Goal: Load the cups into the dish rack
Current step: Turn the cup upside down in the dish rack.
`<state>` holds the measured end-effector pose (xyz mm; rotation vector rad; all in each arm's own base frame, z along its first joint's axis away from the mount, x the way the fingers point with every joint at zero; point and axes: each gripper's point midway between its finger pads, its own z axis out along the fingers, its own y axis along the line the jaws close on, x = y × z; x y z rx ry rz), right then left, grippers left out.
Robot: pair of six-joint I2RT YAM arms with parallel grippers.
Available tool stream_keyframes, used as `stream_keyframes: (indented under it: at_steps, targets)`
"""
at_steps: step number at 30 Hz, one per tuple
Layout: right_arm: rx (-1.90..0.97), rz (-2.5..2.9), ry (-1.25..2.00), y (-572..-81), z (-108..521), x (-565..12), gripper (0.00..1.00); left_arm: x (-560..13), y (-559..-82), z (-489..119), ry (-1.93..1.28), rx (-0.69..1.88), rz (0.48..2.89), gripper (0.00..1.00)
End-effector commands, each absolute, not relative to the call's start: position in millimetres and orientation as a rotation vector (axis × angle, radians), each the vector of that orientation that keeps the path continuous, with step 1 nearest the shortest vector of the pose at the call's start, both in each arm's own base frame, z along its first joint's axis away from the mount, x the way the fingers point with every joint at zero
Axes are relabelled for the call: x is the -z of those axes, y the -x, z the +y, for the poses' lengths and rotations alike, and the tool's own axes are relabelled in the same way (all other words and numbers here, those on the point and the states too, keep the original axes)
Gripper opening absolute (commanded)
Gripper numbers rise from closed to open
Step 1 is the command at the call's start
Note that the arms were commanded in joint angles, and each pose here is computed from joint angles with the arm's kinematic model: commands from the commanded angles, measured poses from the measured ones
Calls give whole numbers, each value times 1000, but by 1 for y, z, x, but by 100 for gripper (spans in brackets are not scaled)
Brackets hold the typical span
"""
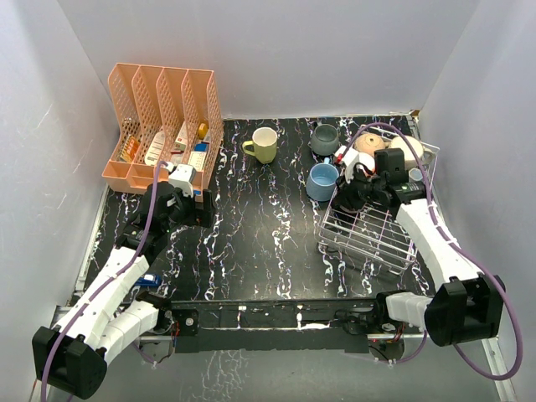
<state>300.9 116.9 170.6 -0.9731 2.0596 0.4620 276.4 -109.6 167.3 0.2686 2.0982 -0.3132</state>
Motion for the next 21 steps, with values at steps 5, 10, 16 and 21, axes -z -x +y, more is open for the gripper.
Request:
stream_keyframes:
  at_steps: [5,10,16,21]
  targets:
    - [-778,1722,1066,-276,164,-247,22,-171,-277,-131,-257,469,2088,97]
    - [-889,1548,1103,-270,181,-278,36,-191,-277,-164,-143,746,2036,97]
    - [-1029,1474,1107,-260,188,-281,54,-217,-307,-190,31,928,2024,91]
    - [-1047,1489,983,-264,157,-270,58,-218,-356,-203,68,882,2126,56]
